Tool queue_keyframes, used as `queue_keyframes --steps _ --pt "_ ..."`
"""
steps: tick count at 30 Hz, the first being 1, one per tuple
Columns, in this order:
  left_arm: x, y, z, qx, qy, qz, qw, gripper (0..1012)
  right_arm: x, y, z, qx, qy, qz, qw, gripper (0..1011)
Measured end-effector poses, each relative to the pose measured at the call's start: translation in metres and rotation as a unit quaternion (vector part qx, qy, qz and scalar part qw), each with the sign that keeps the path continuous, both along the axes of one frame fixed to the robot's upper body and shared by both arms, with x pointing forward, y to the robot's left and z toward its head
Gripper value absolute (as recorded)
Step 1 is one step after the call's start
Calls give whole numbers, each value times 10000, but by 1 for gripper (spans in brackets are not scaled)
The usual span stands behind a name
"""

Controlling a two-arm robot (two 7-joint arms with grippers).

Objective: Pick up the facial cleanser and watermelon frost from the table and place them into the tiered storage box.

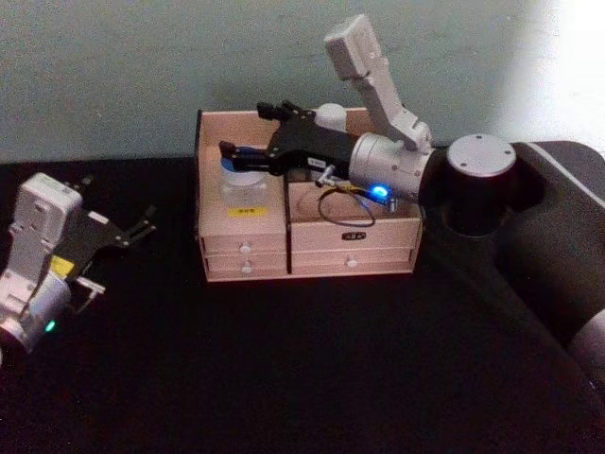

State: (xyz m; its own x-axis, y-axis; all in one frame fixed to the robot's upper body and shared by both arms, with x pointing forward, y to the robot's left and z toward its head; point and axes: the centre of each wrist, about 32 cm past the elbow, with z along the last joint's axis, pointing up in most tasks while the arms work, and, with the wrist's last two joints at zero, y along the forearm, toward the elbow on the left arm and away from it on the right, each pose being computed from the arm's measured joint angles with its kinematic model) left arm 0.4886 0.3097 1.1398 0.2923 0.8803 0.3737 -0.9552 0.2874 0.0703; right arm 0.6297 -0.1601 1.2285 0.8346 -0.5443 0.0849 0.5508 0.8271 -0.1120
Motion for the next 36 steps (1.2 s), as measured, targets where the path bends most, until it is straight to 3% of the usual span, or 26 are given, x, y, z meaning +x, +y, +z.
queue_keyframes --steps 8,16,22,23,28,29,32,36 --pt "0 0 0 0 0 0 10000 1001 -145 -111 160 277 -307 -26 9991 1002" --pt "0 0 0 0 0 0 10000 1001 -281 -341 227 494 -597 -571 9954 1002" --pt "0 0 0 0 0 0 10000 1001 -367 -656 207 639 -740 -1294 9868 1002" --pt "0 0 0 0 0 0 10000 1001 -367 -656 207 639 -740 -1294 9868 1002" --pt "0 0 0 0 0 0 10000 1001 -495 -928 133 779 -869 -1975 9733 1002" --pt "0 0 0 0 0 0 10000 1001 -495 -928 133 779 -869 -1975 9733 1002" --pt "0 0 0 0 0 0 10000 1001 -601 -1075 29 821 -869 -2383 9638 1002" --pt "0 0 0 0 0 0 10000 1001 -705 -1178 -115 778 -786 -2676 9572 1002"
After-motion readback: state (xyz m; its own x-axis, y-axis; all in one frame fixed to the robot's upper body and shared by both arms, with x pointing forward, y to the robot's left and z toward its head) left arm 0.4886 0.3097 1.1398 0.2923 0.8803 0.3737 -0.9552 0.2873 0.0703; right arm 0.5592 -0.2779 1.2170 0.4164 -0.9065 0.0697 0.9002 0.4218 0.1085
